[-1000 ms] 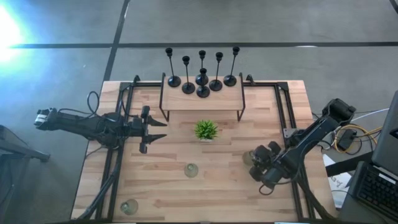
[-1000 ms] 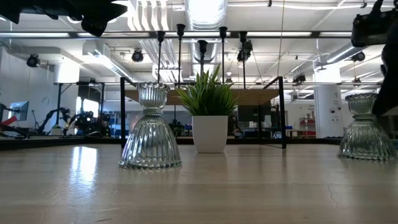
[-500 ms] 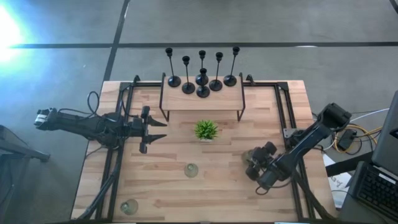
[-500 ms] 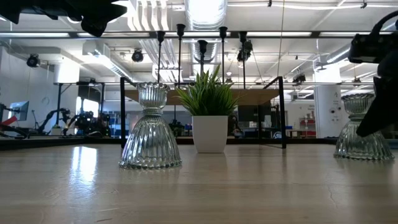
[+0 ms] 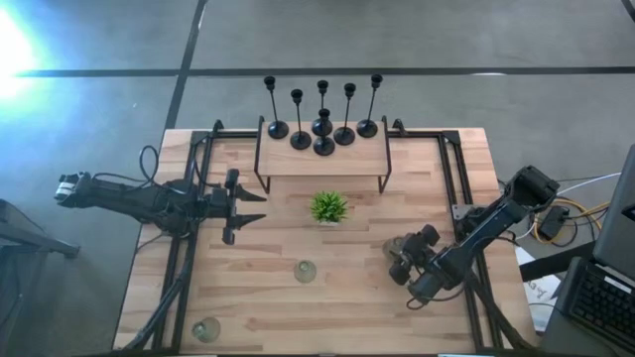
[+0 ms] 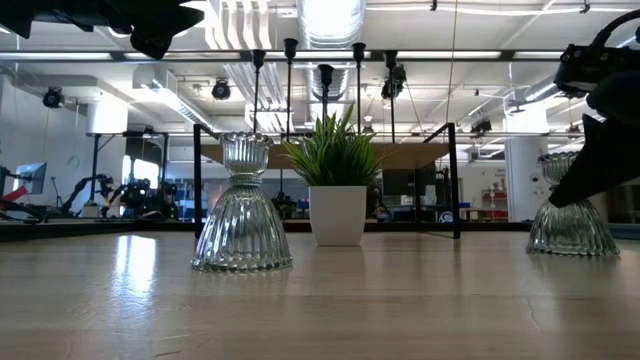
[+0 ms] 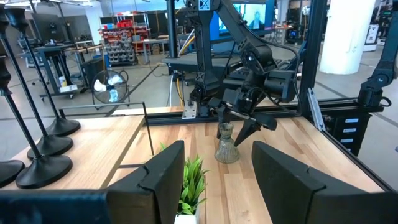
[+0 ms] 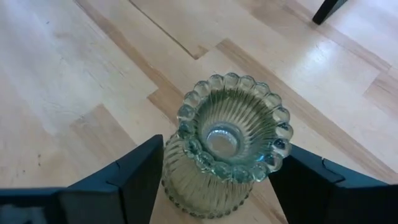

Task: Pick & Place candle stick holders
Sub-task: Put the transparent glass candle holder on the shelf

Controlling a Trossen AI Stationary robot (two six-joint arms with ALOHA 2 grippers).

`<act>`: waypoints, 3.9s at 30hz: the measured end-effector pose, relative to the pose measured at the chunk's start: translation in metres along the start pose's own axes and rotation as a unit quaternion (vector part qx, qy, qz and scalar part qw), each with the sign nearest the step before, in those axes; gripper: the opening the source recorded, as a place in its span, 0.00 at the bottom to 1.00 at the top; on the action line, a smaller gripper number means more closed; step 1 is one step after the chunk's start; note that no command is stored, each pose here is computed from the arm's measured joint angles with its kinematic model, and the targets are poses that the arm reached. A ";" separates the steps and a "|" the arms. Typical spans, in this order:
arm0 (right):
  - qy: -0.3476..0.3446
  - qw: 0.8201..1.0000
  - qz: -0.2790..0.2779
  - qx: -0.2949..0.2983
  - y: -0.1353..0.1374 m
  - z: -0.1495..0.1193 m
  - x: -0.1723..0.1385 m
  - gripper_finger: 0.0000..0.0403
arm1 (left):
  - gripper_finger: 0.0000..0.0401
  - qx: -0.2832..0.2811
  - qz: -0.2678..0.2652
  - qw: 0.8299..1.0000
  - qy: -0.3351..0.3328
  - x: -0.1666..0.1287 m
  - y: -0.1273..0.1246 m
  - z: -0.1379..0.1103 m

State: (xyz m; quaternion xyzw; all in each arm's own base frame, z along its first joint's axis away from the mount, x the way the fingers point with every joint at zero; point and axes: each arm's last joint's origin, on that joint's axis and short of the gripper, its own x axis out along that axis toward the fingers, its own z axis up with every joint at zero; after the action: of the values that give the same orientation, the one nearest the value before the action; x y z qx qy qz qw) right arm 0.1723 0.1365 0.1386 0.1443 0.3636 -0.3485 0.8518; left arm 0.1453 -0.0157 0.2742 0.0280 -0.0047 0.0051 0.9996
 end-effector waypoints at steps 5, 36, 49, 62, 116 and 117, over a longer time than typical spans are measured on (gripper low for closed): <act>-0.015 1.000 -0.001 0.002 0.000 0.001 0.000 0.65 | 0.48 0.000 0.000 1.000 0.000 0.000 0.000 0.000; -0.081 0.997 0.014 0.005 -0.009 0.118 -0.021 0.32 | 0.48 -0.001 0.001 1.000 -0.003 0.000 0.000 0.001; -0.105 0.991 0.037 -0.072 -0.044 0.231 -0.024 0.32 | 0.48 -0.002 0.000 1.000 0.005 0.000 0.000 -0.001; -0.123 0.988 0.048 -0.076 -0.092 0.274 0.021 0.32 | 0.48 -0.004 0.000 1.000 0.008 0.000 0.000 -0.002; -0.074 0.996 0.024 -0.046 -0.132 0.285 0.074 0.35 | 0.48 -0.006 -0.001 1.000 0.014 0.000 0.000 -0.003; -0.071 0.996 0.023 -0.046 -0.132 0.285 0.074 0.38 | 0.48 -0.006 -0.001 1.000 0.014 0.000 0.000 -0.003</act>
State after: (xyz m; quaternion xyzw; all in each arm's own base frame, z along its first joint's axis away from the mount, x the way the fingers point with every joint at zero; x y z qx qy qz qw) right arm 0.2645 -0.1363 0.2840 0.0877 0.3142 -0.3213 0.8890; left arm 0.1449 -0.0157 0.2713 0.0215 0.0097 0.0042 0.9997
